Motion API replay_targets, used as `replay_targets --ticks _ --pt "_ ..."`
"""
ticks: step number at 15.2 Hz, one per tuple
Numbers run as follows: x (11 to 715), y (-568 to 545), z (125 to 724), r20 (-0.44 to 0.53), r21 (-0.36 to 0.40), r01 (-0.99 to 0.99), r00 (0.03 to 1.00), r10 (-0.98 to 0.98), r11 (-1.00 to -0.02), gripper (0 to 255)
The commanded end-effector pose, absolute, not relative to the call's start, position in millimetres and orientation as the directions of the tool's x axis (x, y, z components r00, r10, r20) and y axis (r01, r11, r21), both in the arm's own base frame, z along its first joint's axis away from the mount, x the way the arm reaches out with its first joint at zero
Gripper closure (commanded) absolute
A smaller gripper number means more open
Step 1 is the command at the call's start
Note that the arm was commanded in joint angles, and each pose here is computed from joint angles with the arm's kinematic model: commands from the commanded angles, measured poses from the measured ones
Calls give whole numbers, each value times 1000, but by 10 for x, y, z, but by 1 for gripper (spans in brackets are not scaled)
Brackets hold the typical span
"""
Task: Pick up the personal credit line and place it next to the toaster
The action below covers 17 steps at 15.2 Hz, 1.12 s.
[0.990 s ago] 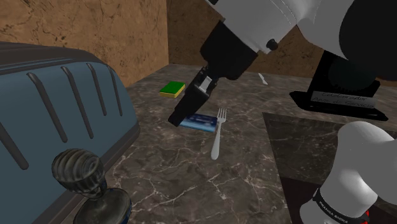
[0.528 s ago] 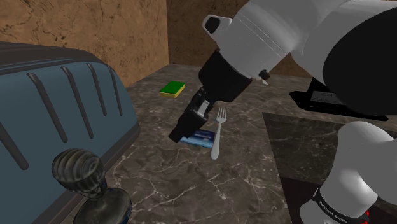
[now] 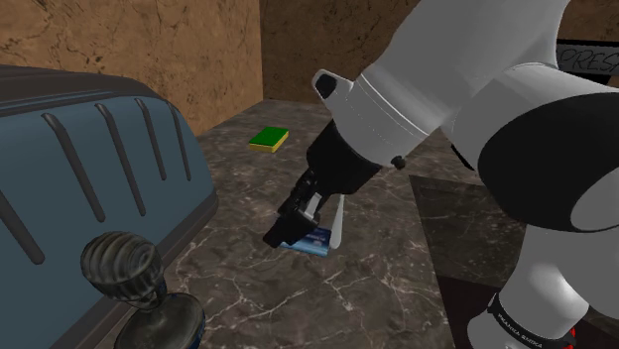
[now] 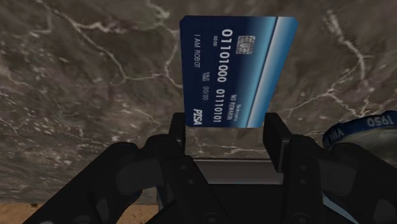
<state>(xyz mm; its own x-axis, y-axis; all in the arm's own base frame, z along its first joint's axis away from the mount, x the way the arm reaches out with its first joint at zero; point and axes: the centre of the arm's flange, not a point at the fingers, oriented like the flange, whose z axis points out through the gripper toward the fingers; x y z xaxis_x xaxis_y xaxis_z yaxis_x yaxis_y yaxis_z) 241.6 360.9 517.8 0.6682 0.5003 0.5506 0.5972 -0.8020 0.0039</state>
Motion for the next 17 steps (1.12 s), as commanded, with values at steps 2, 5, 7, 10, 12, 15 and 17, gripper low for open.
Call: replay_targets --ticks 2,5,7,10,12,15,17 --pt "2411 3596 5023 551 4 597 668 500 -802 255" --pt "2411 3596 4978 551 4 597 668 500 -802 255" --pt "2411 3596 4978 551 4 597 668 500 -802 255" --pt "2411 3596 4979 551 4 597 668 500 -802 255" --pt "2411 3596 4979 551 4 597 668 500 -802 0" --pt "2411 3596 4979 551 4 597 668 500 -802 0" --pt "2352 3553 5088 551 4 597 668 500 -802 0"
